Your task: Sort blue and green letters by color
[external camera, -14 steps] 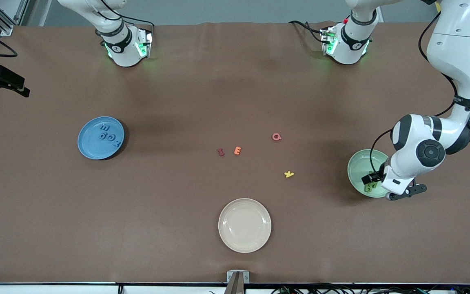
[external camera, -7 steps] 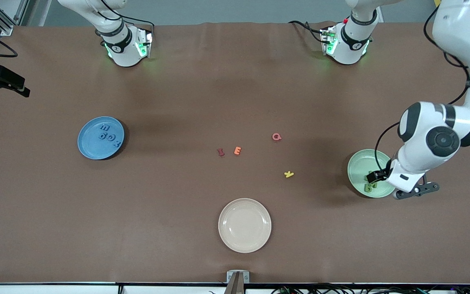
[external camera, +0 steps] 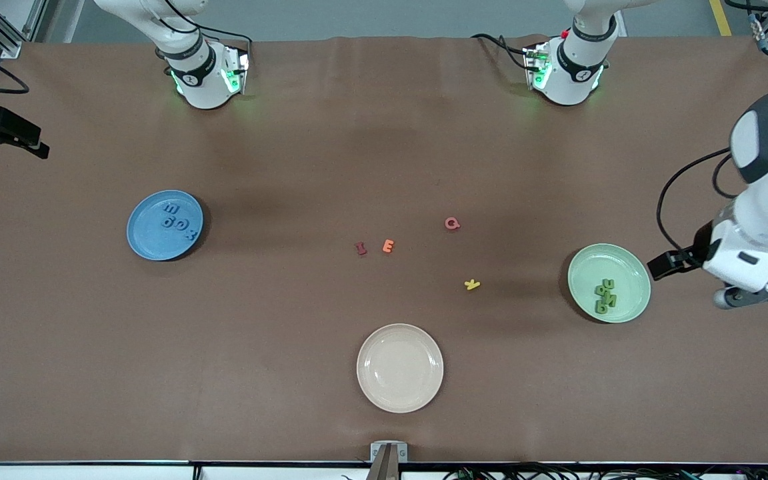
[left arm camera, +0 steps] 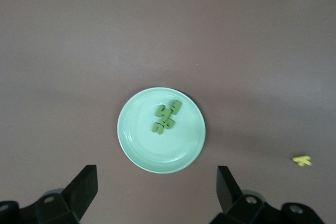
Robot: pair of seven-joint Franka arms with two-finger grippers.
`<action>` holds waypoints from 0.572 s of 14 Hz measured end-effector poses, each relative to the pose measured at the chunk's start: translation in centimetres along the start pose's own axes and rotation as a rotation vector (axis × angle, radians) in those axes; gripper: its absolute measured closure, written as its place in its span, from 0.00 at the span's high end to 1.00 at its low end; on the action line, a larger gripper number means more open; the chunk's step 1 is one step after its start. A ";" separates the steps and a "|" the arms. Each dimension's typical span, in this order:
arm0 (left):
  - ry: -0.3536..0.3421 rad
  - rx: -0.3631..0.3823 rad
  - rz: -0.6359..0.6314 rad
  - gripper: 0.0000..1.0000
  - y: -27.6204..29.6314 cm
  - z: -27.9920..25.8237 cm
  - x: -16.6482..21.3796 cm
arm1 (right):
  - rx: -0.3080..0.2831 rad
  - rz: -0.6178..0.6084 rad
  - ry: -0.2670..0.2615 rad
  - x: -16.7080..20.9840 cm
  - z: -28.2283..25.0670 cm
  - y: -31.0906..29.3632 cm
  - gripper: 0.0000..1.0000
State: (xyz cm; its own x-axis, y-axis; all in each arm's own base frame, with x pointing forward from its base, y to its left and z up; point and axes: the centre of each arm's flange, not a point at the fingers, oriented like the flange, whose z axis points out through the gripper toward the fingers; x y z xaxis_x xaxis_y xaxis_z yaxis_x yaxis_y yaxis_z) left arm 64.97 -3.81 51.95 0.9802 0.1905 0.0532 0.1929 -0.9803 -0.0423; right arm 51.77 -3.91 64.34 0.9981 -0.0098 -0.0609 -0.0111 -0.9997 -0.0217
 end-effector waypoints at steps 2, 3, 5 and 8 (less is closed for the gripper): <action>0.029 -0.012 -0.011 1.00 -0.8 -4.3 -0.4 | 0.000 0.000 0.000 0.0 0.0 0.0 1.00; 0.034 -0.007 -0.012 1.00 -1.1 -6.5 -1.3 | 0.000 0.000 0.000 0.0 0.0 0.0 1.00; 0.031 0.014 0.003 1.00 -1.2 -10.6 -4.0 | 0.000 0.000 0.000 0.0 0.0 0.0 1.00; 0.048 0.031 0.114 1.00 -1.7 -14.2 -6.5 | 0.000 0.000 0.001 0.0 0.0 0.0 1.00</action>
State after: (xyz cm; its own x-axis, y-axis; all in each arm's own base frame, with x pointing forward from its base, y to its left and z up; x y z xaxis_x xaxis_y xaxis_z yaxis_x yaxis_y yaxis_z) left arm 57.68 -4.11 65.88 0.9928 0.0749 0.0939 0.0826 -0.9933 -0.0813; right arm 51.74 -3.91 64.38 0.9982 -0.0098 -0.0599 -0.0112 -0.9997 -0.0217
